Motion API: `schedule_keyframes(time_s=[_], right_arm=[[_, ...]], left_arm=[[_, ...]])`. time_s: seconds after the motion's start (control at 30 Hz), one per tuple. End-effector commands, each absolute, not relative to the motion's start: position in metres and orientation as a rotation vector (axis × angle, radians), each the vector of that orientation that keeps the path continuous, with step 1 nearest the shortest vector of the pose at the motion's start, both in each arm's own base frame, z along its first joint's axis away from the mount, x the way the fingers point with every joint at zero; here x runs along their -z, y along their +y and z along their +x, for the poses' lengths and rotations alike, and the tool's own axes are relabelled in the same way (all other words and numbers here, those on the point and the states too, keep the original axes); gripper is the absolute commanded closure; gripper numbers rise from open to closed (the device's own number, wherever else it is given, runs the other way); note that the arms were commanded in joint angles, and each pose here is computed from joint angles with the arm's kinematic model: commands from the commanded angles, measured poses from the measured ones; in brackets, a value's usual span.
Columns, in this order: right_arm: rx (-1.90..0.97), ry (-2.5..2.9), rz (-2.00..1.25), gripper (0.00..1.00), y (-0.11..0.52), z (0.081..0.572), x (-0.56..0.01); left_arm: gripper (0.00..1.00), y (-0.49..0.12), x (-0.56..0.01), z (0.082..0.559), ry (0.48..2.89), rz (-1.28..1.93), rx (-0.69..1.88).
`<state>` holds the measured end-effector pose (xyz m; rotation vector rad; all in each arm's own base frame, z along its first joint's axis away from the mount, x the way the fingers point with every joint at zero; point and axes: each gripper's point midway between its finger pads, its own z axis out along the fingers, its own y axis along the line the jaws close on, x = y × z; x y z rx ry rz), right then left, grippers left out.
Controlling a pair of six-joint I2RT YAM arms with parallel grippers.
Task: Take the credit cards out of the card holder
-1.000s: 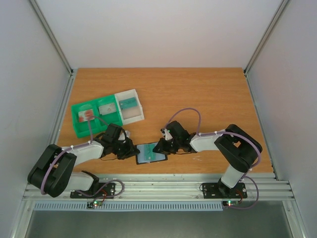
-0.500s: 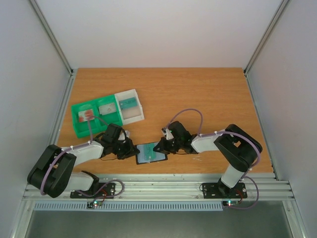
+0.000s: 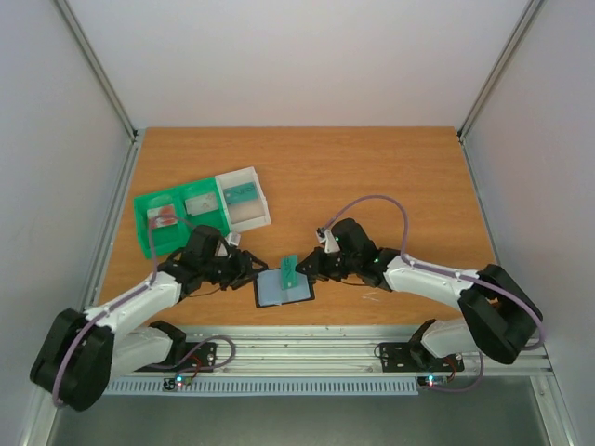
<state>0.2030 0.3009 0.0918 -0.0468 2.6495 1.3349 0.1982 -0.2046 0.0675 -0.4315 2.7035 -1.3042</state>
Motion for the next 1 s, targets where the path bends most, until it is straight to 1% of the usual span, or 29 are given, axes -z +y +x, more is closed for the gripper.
schedule_keyframes(time_s=[0.0,0.1,0.27,0.53,0.7,0.83,0.97], right_arm=[[-1.413,2.582,-0.015,0.99,0.305,0.206,-0.127],[-1.529,2.513,-0.016,0.99,0.312,0.203,-0.148],[-1.656,2.417,-0.048,0.99,0.322,0.197,-0.177],[-1.752,2.350,-0.082,0.99,0.329,0.191,-0.193],[-1.758,2.357,-0.083,0.99,0.330,0.189,-0.190],[-1.759,2.363,-0.089,0.99,0.331,0.188,-0.188],[-1.755,2.367,-0.099,0.99,0.331,0.187,-0.187]], left_arm=[[0.49,-0.219,-0.125,0.209,2.529,-0.365,1.475],[0.46,-0.223,-0.148,0.210,2.438,-0.333,1.567],[0.45,-0.225,-0.171,0.211,2.345,-0.309,1.637],[0.52,-0.231,-0.182,0.212,2.284,-0.284,1.725],[0.64,-0.234,-0.183,0.213,2.238,-0.294,1.785],[0.82,-0.233,-0.183,0.213,2.233,-0.296,1.790],[0.95,-0.234,-0.185,0.213,2.221,-0.291,1.800]])
